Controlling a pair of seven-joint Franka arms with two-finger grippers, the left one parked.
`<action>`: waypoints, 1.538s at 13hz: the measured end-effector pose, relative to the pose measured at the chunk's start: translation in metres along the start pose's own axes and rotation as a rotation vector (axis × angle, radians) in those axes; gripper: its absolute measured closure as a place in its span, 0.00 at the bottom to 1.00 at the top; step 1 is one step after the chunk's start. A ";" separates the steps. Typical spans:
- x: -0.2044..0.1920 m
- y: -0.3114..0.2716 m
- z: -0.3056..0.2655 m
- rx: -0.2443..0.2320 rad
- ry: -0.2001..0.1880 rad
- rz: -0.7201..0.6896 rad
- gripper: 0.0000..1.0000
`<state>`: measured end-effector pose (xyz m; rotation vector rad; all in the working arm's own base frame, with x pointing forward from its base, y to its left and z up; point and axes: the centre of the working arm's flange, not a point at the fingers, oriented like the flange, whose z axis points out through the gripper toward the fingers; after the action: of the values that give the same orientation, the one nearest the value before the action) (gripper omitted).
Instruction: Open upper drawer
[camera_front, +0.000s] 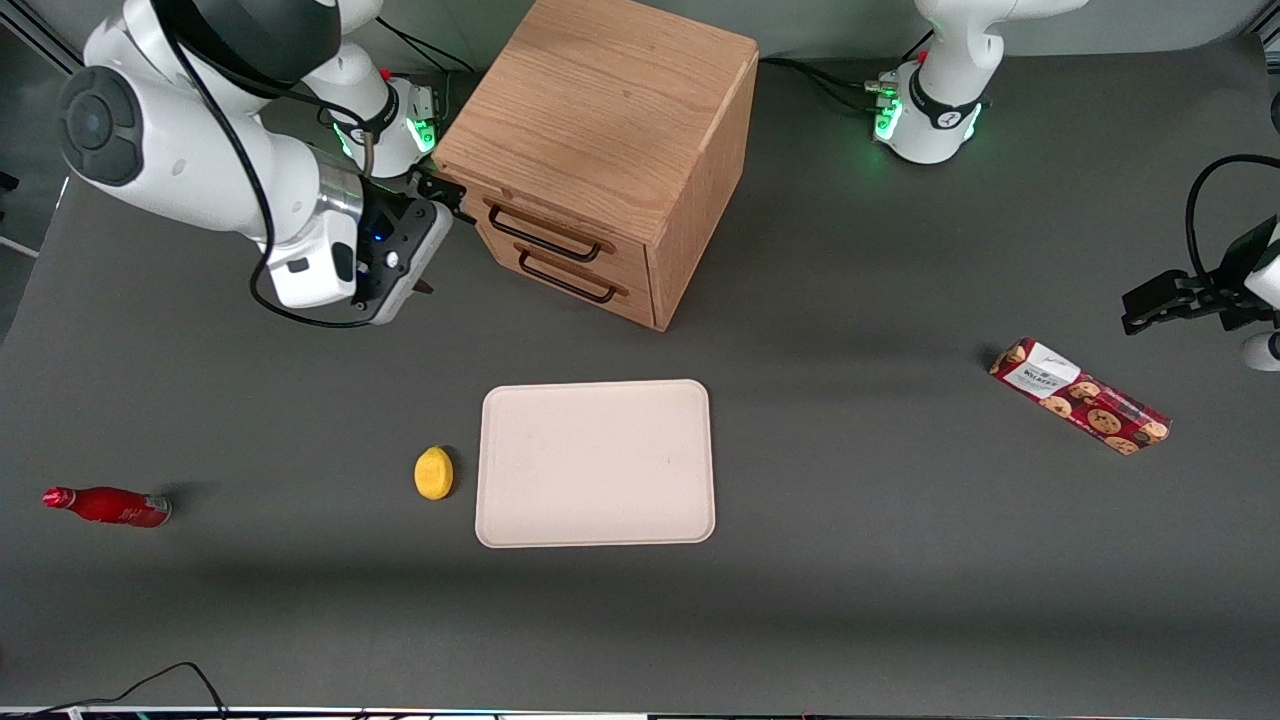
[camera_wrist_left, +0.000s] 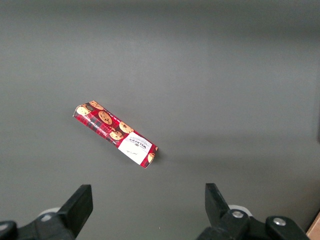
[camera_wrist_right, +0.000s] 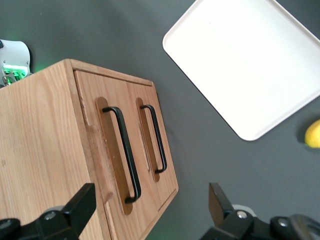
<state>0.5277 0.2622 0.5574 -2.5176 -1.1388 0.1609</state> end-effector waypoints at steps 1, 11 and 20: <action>0.003 -0.001 0.005 0.004 -0.008 -0.004 0.00; 0.036 0.010 0.134 0.095 -0.197 -0.013 0.00; 0.033 -0.003 0.181 0.101 -0.216 -0.027 0.00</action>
<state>0.5021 0.3405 0.3924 -2.4397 -1.2122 0.4806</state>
